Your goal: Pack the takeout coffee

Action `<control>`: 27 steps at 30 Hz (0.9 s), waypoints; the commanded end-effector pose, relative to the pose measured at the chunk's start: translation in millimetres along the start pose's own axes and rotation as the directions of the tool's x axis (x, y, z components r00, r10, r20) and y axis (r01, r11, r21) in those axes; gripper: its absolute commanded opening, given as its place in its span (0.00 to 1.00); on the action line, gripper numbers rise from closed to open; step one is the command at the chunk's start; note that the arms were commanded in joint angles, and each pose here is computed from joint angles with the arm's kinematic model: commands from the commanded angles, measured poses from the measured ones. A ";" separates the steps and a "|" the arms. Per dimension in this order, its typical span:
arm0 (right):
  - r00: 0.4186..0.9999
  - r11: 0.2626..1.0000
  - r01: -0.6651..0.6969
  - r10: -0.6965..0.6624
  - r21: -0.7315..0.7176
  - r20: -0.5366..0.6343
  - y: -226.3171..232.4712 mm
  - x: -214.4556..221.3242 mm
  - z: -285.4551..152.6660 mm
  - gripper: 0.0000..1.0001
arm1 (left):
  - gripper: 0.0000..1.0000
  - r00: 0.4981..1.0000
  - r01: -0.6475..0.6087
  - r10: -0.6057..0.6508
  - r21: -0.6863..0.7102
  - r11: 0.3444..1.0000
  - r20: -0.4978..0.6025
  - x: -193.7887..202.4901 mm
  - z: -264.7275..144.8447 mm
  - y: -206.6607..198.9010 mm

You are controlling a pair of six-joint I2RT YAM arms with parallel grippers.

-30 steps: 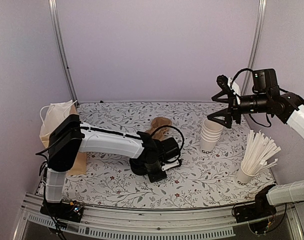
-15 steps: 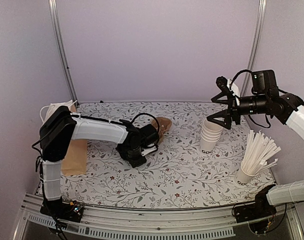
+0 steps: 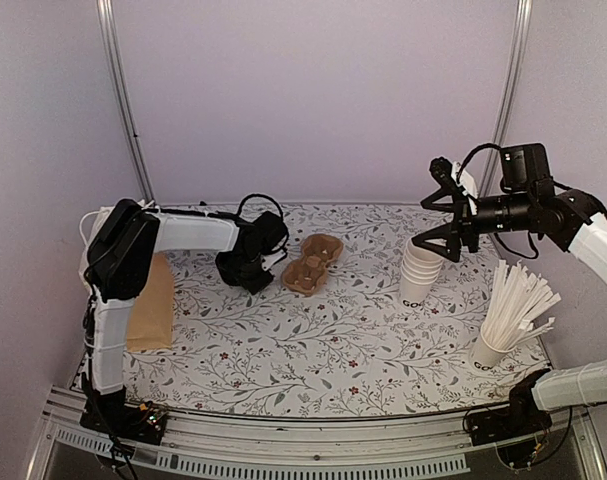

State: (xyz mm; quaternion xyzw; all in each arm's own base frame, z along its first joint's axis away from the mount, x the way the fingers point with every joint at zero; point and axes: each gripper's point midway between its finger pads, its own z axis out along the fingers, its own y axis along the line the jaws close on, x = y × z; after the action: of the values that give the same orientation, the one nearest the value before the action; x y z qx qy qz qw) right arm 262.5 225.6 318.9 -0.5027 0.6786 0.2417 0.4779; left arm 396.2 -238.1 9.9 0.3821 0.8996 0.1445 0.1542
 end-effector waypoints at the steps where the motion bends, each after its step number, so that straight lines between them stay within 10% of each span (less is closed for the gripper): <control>1: 1.000 1.000 0.005 -0.005 0.016 0.012 0.4 -2.1 -5.9 0.94 | 0.00 0.999 0.044 -0.043 -0.031 0.999 0.023 -11.1 10.4 23.9; 8: 0.998 0.991 0.022 -0.014 0.134 -0.064 -21.8 3.1 -10.7 0.94 | 0.00 0.985 0.035 -0.033 -0.006 0.999 0.168 -41.2 -67.0 13.6; 17: 0.930 0.981 0.019 0.054 0.194 -0.363 -47.9 57.4 -1.3 0.81 | 0.41 0.883 -0.001 -0.001 0.004 1.000 0.469 -78.8 -205.8 -44.7; 27: 0.822 0.992 0.012 0.064 0.129 -0.565 -49.1 103.4 20.5 0.61 | 0.70 0.448 -0.069 -0.285 0.351 0.934 0.847 -126.1 -352.0 -62.5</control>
State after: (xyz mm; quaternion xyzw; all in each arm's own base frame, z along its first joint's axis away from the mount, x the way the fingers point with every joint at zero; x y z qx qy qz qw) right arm 311.5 182.3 230.1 -0.5008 0.8049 0.0706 0.3103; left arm 312.6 -398.9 265.7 0.3925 0.7843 -0.1105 0.4675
